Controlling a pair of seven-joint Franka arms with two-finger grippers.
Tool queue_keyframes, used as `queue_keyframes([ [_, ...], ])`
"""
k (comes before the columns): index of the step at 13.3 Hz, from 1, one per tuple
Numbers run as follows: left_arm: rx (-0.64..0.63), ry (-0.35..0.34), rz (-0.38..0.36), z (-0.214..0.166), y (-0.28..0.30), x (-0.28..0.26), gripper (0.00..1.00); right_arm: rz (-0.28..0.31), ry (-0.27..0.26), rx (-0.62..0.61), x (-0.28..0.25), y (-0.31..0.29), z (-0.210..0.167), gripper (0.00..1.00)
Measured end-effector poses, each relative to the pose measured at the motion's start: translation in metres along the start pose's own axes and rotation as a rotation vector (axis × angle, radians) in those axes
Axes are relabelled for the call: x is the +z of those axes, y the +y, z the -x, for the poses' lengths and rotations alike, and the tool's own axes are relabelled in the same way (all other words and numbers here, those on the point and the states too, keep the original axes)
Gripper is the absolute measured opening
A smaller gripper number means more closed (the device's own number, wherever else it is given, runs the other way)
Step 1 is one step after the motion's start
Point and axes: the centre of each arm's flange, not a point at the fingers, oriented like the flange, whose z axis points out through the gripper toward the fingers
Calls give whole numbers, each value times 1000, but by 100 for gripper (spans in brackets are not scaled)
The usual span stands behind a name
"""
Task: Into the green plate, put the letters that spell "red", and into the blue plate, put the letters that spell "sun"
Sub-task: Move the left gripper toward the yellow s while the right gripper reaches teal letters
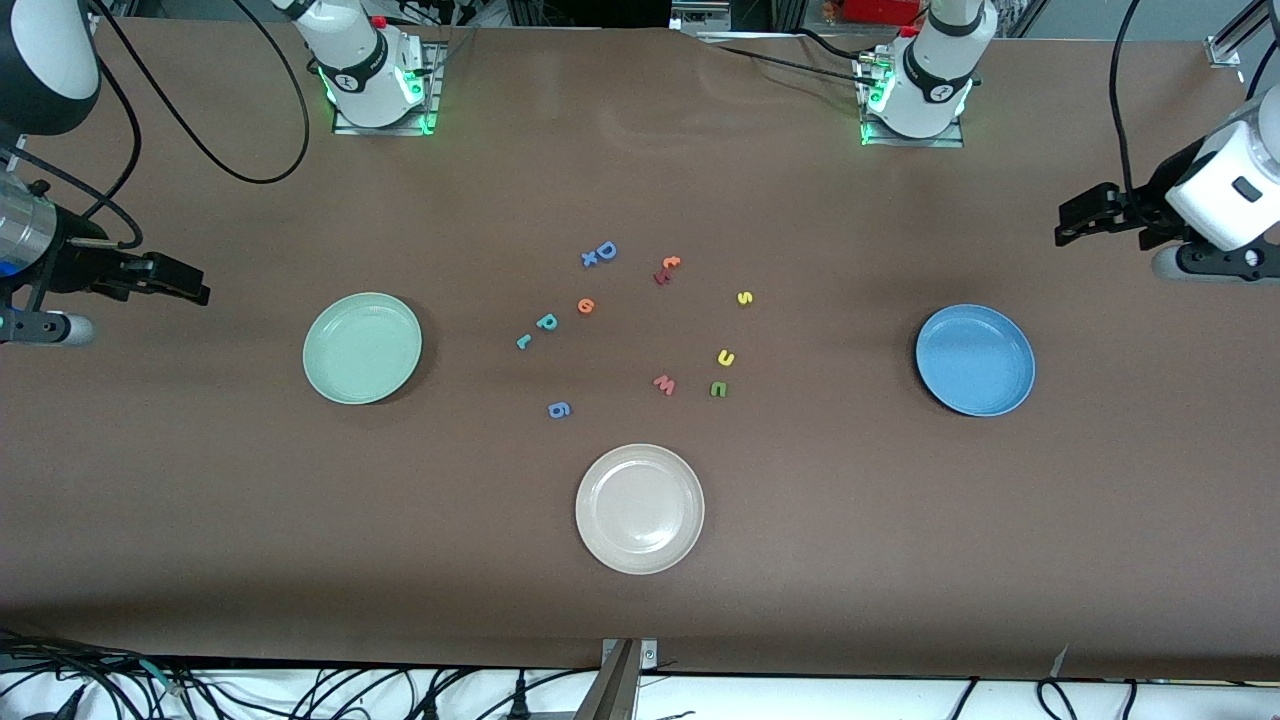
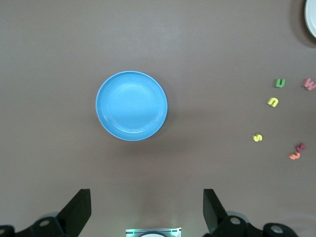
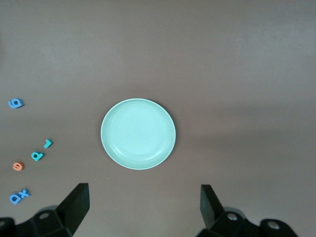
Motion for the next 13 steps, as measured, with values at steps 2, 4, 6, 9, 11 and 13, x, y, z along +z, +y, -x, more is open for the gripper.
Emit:
queue_keyframes([
  [2,13,-4,-1,-6,20,7,100,3,-4,39,2,-20,2,100],
  [4,11,-12,-3,-10,41,15,100,8,-16,109,9,-50,3,100],
  [6,-7,-14,-4,-14,65,24,100,19,-39,190,24,-84,4,100],
  [9,-41,-10,0,-20,110,40,100,37,-60,301,50,-140,8,100],
  [11,-61,-11,6,-23,141,55,100,50,-73,350,64,-164,12,100],
  [13,-105,1,26,-27,176,74,100,60,-77,412,78,-179,16,100],
])
